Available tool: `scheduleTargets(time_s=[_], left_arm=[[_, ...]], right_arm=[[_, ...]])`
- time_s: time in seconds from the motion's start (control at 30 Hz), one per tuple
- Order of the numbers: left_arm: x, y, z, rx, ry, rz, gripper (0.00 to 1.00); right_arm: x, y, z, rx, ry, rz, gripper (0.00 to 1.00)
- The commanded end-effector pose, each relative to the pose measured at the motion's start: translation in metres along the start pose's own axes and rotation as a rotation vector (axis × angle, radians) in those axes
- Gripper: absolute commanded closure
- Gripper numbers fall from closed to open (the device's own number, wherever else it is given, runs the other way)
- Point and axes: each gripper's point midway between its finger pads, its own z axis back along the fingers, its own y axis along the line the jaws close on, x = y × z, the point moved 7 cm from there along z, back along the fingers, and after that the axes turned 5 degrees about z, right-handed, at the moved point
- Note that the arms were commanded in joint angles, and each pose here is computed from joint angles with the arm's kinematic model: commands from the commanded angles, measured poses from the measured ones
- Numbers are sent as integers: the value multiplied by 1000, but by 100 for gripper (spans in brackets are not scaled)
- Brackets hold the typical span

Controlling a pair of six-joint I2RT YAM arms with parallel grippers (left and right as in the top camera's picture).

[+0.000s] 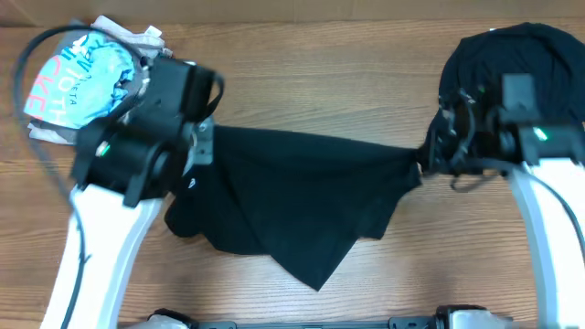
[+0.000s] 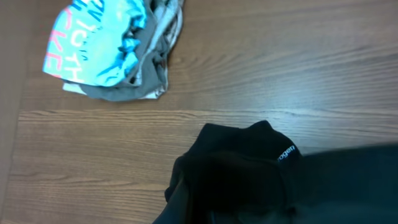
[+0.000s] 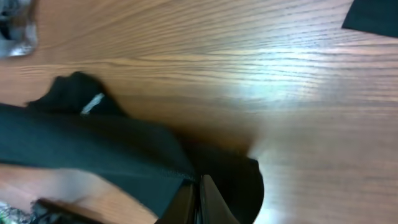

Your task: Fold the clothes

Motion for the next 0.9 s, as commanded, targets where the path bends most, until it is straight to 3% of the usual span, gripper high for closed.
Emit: scheduleTargets(time_s=[0.0, 0.2, 0.37, 0.43, 0.5, 0.87], left_arm=[[8, -14, -28, 25, 55, -12, 96], [15, -38, -76, 54, 138, -69, 96], [16, -53, -110, 72, 193, -100, 96], [15, -58, -121, 80, 215, -110, 96], [14, -61, -130, 86, 234, -119, 96], [19, -67, -142, 77, 212, -125, 96]], right_arm=[[16, -19, -41, -15, 67, -21, 96], [46, -49, -117, -16, 101, -36, 96], [65, -66, -150, -18, 50, -35, 96], [70, -68, -149, -19, 19, -35, 70], [73, -65, -140, -19, 14, -37, 60], [24, -28, -132, 30, 270, -38, 57]])
